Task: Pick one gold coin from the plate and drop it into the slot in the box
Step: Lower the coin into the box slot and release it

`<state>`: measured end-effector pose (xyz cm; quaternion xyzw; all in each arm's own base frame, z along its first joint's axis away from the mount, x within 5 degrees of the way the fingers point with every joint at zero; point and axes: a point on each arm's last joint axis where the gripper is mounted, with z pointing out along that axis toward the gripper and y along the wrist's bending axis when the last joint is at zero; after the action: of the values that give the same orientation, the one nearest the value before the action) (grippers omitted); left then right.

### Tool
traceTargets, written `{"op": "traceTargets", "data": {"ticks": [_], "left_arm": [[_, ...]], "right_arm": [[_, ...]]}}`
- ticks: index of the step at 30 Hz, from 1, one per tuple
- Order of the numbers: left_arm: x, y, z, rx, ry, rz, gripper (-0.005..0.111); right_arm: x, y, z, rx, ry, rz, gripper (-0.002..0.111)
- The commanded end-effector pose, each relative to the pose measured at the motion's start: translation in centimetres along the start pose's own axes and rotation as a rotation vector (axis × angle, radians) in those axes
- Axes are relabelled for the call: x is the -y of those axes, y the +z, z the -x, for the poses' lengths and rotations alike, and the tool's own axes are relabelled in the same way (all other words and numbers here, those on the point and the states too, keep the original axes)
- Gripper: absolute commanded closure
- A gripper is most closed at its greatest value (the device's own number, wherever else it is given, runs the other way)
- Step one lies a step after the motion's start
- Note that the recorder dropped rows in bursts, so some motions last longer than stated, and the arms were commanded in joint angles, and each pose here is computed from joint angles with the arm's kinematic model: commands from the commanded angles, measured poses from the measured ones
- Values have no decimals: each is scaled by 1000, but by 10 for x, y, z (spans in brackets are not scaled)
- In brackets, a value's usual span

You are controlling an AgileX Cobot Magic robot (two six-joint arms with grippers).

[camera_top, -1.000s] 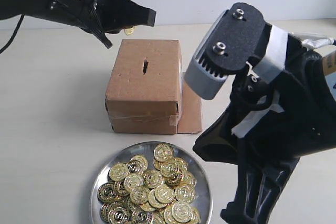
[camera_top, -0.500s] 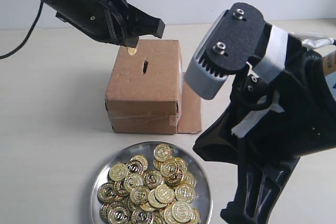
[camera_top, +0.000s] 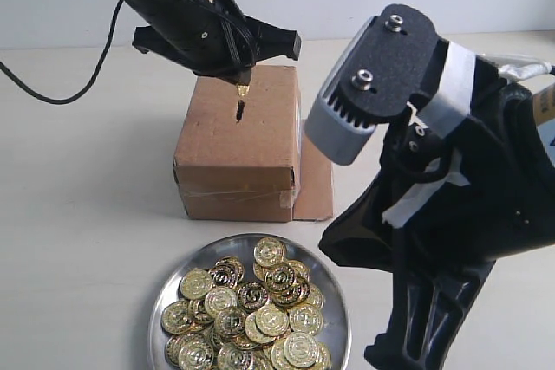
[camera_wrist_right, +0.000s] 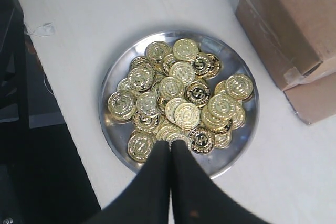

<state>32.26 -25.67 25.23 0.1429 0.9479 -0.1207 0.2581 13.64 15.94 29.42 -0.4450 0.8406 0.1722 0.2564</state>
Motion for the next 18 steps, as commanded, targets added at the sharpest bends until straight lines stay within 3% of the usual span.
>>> {"op": "traceTargets", "data": {"ticks": [1, 8, 18], "left_arm": [[-3, 14, 1, -34, -9, 71, 107], [-5, 29, 6, -44, -18, 134, 107], [-5, 34, 5, -55, -73, 130, 107]], "right_arm": [[0, -2, 1, 9, -8, -1, 108], [0, -2, 1, 9, -8, -1, 108], [0, -2, 1, 9, -8, -1, 108]]}}
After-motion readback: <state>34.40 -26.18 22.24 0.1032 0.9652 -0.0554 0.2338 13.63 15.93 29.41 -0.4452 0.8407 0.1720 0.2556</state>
